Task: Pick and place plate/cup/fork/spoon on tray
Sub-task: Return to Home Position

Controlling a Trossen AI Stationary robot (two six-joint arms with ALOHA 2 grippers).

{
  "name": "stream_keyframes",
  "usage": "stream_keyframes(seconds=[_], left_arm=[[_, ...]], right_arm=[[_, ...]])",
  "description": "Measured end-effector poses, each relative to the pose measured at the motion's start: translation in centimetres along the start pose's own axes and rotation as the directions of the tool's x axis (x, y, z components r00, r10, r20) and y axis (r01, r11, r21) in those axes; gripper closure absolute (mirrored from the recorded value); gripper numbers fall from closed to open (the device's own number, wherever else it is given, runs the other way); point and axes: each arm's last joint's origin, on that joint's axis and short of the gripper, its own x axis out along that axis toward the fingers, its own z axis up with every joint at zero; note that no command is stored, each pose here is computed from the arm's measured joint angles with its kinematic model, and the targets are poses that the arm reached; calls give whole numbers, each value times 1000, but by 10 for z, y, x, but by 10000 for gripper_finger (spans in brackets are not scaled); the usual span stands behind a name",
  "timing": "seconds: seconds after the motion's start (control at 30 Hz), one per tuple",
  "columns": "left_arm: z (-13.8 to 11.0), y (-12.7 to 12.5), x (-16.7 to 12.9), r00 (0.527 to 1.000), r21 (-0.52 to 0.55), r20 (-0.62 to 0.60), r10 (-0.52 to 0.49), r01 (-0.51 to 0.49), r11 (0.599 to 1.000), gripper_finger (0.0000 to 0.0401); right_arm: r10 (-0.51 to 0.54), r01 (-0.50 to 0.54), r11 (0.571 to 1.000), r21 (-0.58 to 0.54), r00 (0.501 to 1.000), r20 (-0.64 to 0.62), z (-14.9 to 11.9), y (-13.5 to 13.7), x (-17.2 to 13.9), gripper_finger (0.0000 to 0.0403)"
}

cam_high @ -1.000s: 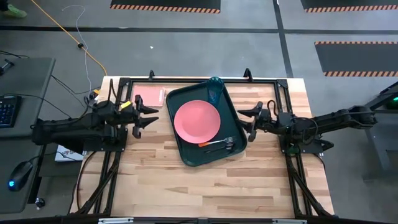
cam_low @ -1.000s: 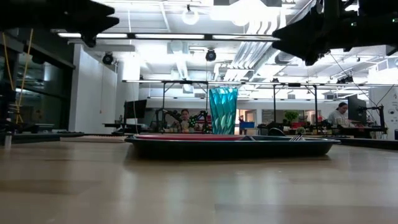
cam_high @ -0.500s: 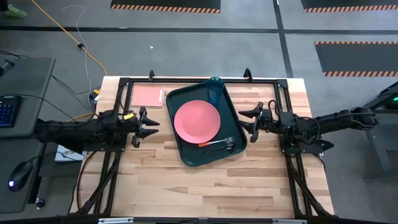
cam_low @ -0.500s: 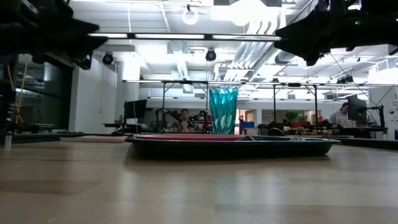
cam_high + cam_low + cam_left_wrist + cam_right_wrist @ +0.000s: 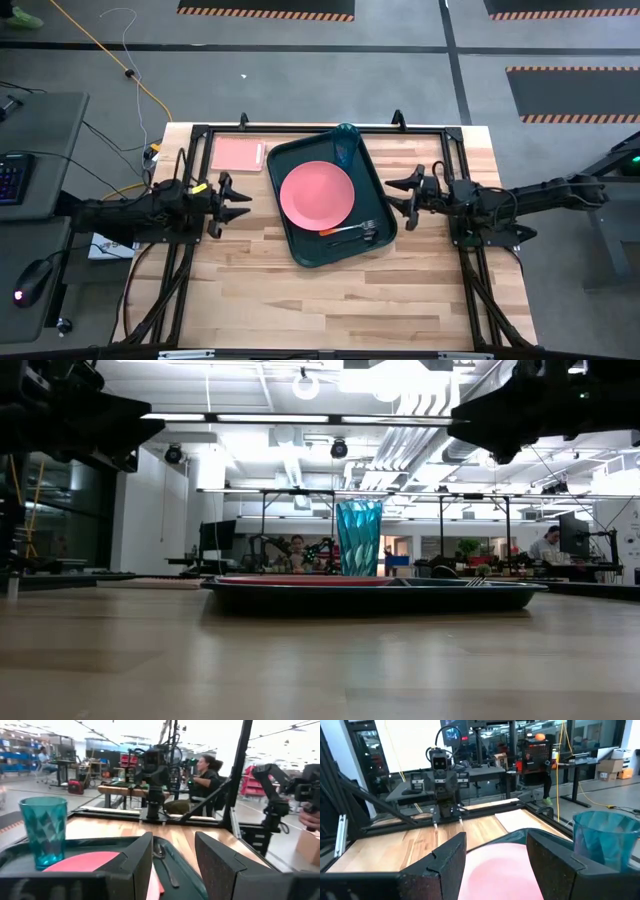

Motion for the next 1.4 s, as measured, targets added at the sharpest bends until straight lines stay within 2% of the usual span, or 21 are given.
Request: stream_keyframes(seconds=[0.17,0.37,0.63,0.87,1.17,1.4], left_arm=[[-3,1,-1,999,-1,-29,33,-34,999,266],[-4,1,-1,998,-2,-42,42,-42,999,266],[-5,2,-1,998,-2,-50,42,-43,999,266],[-6,2,-1,998,-3,-53,42,-42,999,266],[-5,2,-1,998,-3,-53,41,-41,999,266],[-5,1,-1,998,-4,-53,39,-40,999,266]], right_arm=[[-10,10,1000,9,1000,-27,5,-5,-19,203],[-8,6,999,49,999,42,13,-12,-49,203],[39,-44,999,29,988,152,-21,-17,-58,203],[78,-80,997,13,992,104,-26,-16,-59,203],[14,-15,1000,-22,999,-32,-40,-19,-58,203],[20,-19,1000,3,999,-41,-41,-18,-58,203]])
